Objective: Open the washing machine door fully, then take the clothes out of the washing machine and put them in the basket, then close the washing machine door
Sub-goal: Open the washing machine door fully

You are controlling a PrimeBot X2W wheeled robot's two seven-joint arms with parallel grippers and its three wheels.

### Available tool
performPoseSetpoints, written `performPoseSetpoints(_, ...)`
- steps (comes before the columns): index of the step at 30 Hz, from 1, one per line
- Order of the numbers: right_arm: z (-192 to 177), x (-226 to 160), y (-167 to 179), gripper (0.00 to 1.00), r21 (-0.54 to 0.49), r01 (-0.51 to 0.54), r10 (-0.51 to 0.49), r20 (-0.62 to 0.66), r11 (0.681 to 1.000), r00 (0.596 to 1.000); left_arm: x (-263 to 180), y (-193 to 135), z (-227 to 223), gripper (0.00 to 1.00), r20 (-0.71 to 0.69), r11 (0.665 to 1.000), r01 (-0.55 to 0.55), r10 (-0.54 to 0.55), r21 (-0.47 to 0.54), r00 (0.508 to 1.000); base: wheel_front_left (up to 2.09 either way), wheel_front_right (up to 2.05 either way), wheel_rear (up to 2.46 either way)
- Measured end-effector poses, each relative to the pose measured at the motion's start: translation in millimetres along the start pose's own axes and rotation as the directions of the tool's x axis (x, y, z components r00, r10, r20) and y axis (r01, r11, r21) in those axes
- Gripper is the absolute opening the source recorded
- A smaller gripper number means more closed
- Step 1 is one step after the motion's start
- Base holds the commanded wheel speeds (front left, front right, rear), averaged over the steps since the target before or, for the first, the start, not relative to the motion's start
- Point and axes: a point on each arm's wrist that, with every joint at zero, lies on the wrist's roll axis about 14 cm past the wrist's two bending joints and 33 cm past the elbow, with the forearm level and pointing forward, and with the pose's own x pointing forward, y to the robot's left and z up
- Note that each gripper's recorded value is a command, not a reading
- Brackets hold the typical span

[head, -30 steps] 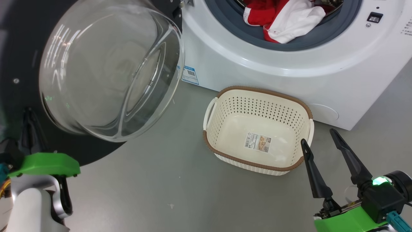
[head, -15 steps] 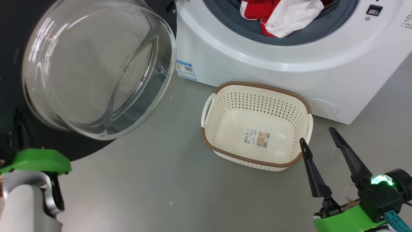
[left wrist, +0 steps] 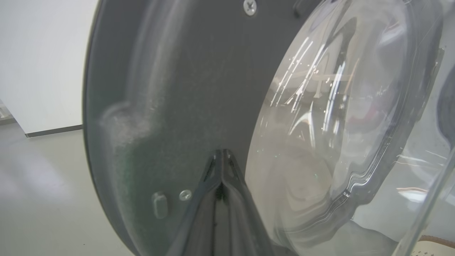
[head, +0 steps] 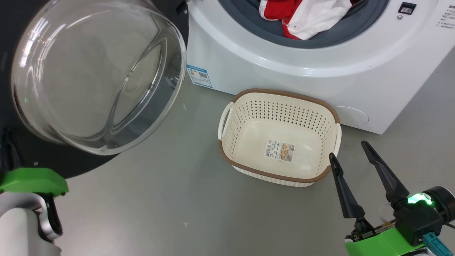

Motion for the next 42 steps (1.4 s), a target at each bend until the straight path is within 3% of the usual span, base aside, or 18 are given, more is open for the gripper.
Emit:
performPoseSetpoints(19, 8.6, 2.2, -9.1, 1.0, -0.003, 0.027, -0.027, 0.037, 1.0, 0.999, -9.5, -13.2, 45.5, 0.0, 0.167, 0.996, 0.045, -0.032, -0.077, 0.985, 0.0, 0.0, 0.0)
performPoseSetpoints(29, 13.7, -9.4, -32.7, 1.0, 0.01, 0.107, -0.107, 0.057, 0.994, 0.993, -30.0, -50.8, 88.5, 0.0, 0.32, 0.973, 0.202, -0.157, -0.111, 0.934, 0.0, 0.0, 0.0)
performPoseSetpoints(30, 16.6, -9.7, -36.3, 1.0, 0.006, 0.117, -0.117, 0.066, 0.993, 0.991, -32.3, -57.2, 92.6, 0.34, 0.333, 0.969, 0.221, -0.173, -0.111, 0.927, 0.0, 0.0, 0.0)
performPoseSetpoints(31, 18.5, -11.2, -39.1, 1.0, 0.008, 0.127, -0.127, 0.072, 0.992, 0.989, -34.7, -64.6, 97.1, 0.92, 0.348, 0.965, 0.24, -0.191, -0.104, 0.918, 0.0, 0.0, 0.0)
performPoseSetpoints(32, 18.6, -13.4, -41.9, 1.0, 0.01, 0.137, -0.138, 0.071, 0.99, 0.988, -37.4, -72.0, 101.4, 1.0, 0.362, 0.96, 0.261, -0.208, -0.104, 0.909, 0.0, 0.0, 0.0)
performPoseSetpoints(42, 30.3, -34.9, -74.6, 1.0, -0.009, 0.248, -0.246, 0.096, 0.969, 0.965, -56.4, -138.1, 116.9, 1.0, 0.415, 0.889, 0.44, -0.355, -0.128, 0.838, 0.0, 0.0, 0.0)
